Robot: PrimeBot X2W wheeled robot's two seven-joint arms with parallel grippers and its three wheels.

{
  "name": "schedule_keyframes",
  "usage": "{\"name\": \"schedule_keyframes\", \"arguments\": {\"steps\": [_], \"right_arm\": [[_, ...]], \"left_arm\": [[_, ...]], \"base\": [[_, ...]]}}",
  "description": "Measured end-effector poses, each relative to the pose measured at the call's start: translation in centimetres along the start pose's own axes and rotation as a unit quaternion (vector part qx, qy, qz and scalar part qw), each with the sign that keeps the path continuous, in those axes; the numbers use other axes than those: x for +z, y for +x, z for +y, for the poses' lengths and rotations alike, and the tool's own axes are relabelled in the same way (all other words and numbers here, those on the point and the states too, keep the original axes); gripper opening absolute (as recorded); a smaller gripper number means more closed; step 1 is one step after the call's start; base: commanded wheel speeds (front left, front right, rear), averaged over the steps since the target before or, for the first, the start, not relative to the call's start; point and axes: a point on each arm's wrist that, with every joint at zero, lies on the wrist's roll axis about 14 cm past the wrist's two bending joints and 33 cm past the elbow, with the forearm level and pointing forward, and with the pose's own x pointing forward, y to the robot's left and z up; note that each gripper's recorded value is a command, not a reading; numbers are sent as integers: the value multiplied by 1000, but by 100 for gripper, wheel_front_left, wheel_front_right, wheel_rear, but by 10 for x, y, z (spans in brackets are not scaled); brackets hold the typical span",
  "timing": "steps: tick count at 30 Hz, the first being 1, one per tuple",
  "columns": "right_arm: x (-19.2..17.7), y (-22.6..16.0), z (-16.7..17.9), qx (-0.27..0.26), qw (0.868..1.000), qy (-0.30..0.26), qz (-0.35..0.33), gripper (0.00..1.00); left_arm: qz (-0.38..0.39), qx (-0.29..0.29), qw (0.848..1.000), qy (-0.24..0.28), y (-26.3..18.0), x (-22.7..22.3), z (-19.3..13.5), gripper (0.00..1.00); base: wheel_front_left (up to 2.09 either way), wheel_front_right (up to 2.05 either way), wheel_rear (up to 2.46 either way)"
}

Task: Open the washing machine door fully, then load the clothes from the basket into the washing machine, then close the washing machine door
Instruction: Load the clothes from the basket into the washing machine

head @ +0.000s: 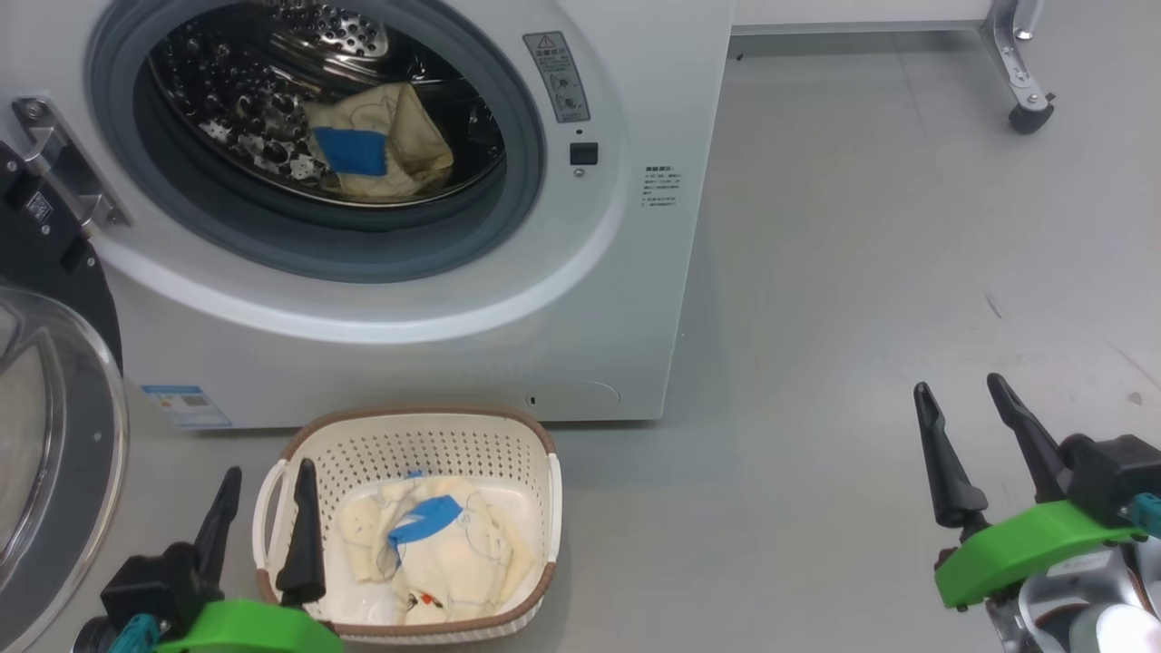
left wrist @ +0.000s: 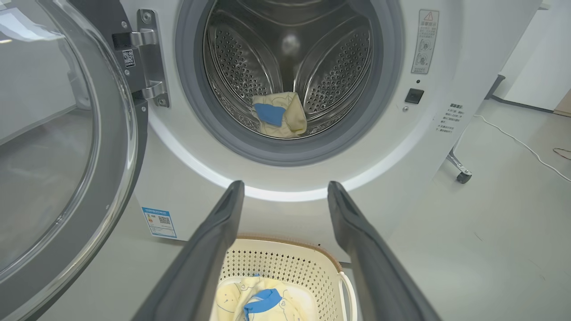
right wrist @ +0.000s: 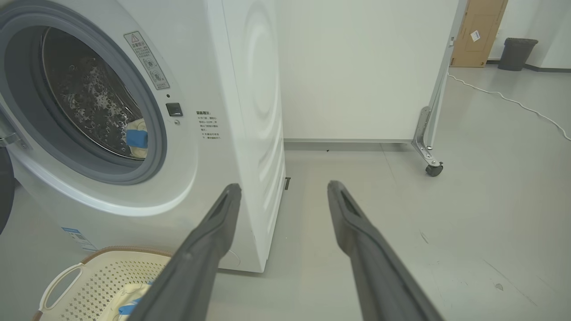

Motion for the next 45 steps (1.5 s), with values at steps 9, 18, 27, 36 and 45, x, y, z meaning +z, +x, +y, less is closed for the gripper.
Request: {"name": "schedule_keyframes", "arguments": {"steps": [9, 18, 27, 36, 45], "right_arm": [[3, -5, 1, 1, 1000, 0, -5, 100], [5, -6, 1, 2, 1000, 3, -8, 100], [0, -5, 1, 1, 1000, 5, 0, 100], [-14, 0, -2, -5, 1000, 10, 22, 100], [-22, 22, -9, -14, 999, 10, 27, 100]], "left_arm": [[2, -4, 1000, 2, -6, -1, -2, 100], [8, -3, 1000, 2, -9, -5, -2, 100], [47, -2, 999, 6, -8, -26, -1, 100], [106, -3, 994, 8, 19, -59, -4, 100], [202, -35, 979, -3, 54, -119, -21, 100]], "base": [[0, 0, 0], [0, 0, 0], [0, 0, 0], [0, 0, 0], [0, 0, 0]]}}
